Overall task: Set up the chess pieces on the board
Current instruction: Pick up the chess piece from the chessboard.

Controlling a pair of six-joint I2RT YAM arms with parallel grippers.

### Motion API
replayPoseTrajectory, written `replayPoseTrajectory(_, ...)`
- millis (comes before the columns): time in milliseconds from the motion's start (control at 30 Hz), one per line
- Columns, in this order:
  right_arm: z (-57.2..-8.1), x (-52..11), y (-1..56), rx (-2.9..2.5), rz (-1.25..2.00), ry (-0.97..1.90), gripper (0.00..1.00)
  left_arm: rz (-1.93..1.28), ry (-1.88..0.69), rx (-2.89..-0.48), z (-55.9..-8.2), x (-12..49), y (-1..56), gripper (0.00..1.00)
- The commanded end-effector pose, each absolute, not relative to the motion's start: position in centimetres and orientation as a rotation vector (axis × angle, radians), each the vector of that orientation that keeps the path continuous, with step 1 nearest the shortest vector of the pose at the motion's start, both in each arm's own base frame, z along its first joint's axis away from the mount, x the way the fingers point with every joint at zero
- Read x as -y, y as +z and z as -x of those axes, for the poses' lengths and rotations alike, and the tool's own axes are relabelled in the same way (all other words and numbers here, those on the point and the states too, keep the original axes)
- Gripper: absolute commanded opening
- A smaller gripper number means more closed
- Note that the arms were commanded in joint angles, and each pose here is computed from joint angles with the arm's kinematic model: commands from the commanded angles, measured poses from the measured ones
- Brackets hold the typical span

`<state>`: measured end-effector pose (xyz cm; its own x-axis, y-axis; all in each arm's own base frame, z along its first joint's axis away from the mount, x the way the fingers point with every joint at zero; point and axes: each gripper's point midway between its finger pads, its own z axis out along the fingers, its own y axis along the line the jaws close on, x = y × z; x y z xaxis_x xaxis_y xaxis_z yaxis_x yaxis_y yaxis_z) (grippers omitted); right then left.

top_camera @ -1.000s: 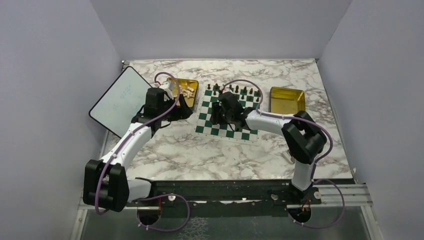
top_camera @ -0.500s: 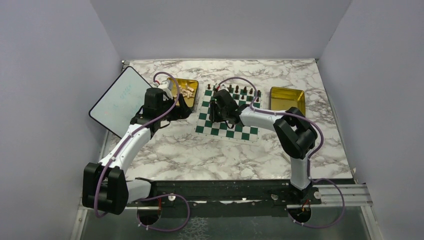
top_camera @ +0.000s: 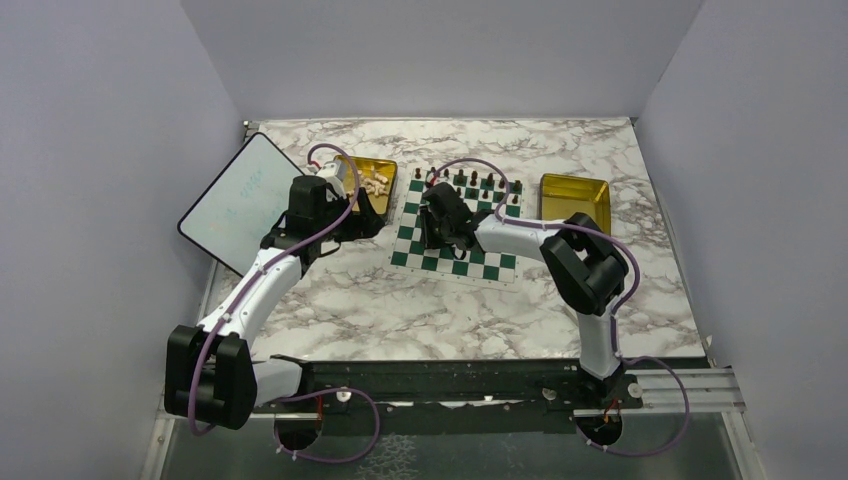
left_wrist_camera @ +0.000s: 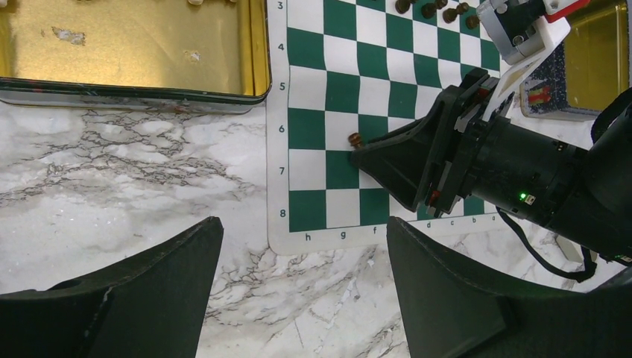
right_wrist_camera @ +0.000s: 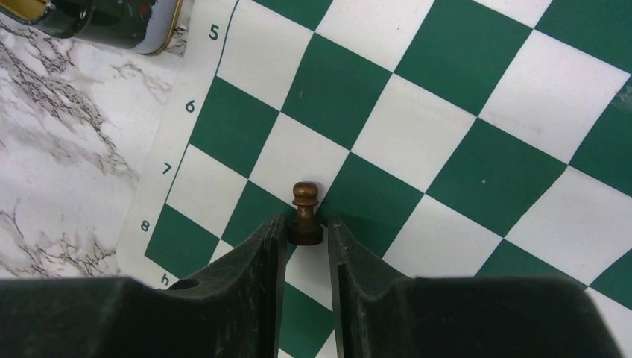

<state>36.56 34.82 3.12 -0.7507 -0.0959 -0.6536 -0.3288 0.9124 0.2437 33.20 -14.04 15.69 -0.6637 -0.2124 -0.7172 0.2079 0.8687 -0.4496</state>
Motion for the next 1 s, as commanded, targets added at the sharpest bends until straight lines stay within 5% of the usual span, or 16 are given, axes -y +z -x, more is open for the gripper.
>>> replayPoseTrajectory(0,-36.3,-35.0,2.4,-2.416,0.338,0.425,0.30,-0.034,-0.664,-2.158,-33.2,14.2,16.8,0.82)
replayPoseTrajectory(567,-35.5,-36.0,7.0,-2.215,0.549,0.563,0.20,-0.063,-0.762,-2.140,-32.8,15.5,17.1,0.74)
replayPoseTrajectory(967,-31.6,-36.5,13.8,-1.783,0.837,0.762,0.19,-0.058,-1.188,-2.143,-30.5,19.9,18.2,0.59)
